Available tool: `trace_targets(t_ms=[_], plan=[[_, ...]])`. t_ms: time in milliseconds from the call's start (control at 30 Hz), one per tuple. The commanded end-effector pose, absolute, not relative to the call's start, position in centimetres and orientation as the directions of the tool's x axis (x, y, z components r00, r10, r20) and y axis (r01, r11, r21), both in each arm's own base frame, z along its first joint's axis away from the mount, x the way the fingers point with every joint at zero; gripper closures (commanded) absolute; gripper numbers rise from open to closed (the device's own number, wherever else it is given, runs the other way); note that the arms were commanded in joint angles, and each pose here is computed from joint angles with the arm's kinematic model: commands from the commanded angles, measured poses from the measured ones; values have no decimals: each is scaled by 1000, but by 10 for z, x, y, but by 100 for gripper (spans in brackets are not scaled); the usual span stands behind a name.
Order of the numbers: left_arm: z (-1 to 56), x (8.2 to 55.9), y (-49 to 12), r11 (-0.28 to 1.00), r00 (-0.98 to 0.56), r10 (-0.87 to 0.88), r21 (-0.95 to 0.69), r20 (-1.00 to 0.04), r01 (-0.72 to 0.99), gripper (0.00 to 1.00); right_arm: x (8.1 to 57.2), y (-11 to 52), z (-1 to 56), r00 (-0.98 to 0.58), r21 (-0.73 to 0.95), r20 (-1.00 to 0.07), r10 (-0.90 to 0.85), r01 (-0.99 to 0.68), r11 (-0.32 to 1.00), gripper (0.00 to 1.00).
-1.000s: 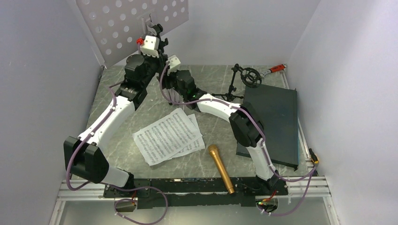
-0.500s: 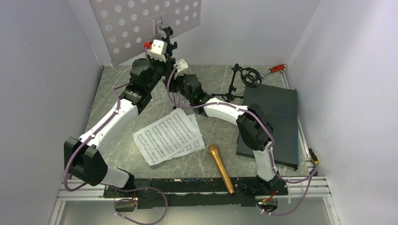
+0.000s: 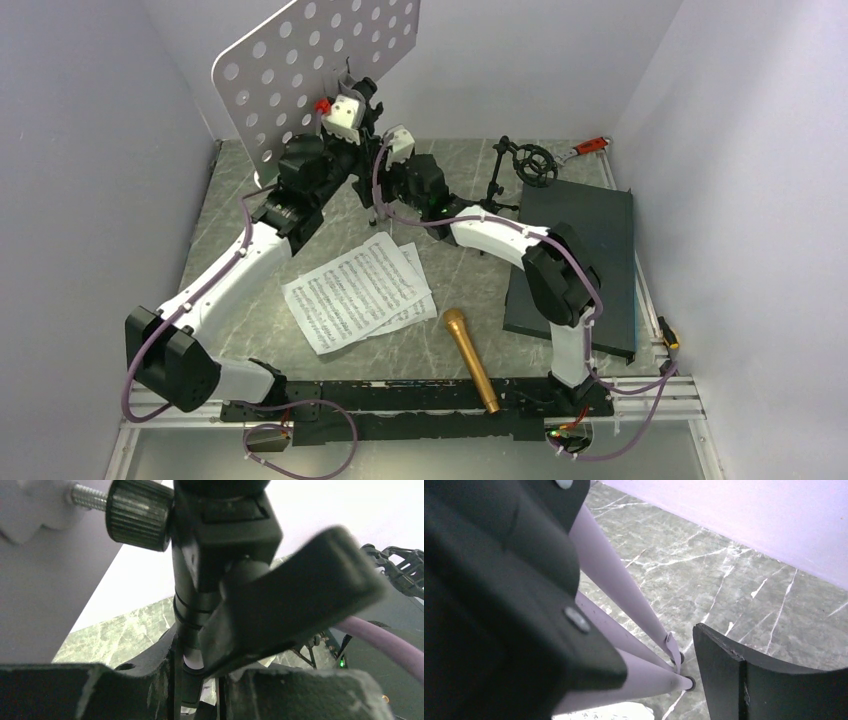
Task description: Set up the instrument practice props
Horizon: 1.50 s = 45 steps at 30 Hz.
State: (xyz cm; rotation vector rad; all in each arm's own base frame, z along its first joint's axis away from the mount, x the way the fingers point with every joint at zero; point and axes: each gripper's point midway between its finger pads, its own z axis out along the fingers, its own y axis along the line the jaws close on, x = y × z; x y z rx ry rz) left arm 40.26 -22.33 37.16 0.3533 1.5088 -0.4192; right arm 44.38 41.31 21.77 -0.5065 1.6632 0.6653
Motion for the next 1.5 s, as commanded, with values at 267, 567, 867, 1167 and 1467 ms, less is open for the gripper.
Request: trace_targets(t_ms=[267,567,867,1167,1467], plan=[[411,318,-298,605,-8,-159,-104,-987,789,97,420,395,251,-166,142,-986,31,-714,686,0],[410,327,-294,645,-45,-145,-129,-988,753,97,386,373,270,-183,204,-979,93,-805,557,0],[407,332,-296,658,-77,-145,-154,-986,737,97,374,360,266,-196,195,-979,54,-827,527,0],[406,335,-292,682,-87,-137,-157,-987,714,97,380,337,262,-201,197,-978,58,-789,582,0],[407,342,-281,732,-75,-144,-157,-987,663,97,349,331,262,-160,141,-987,-1,-872,470,4]])
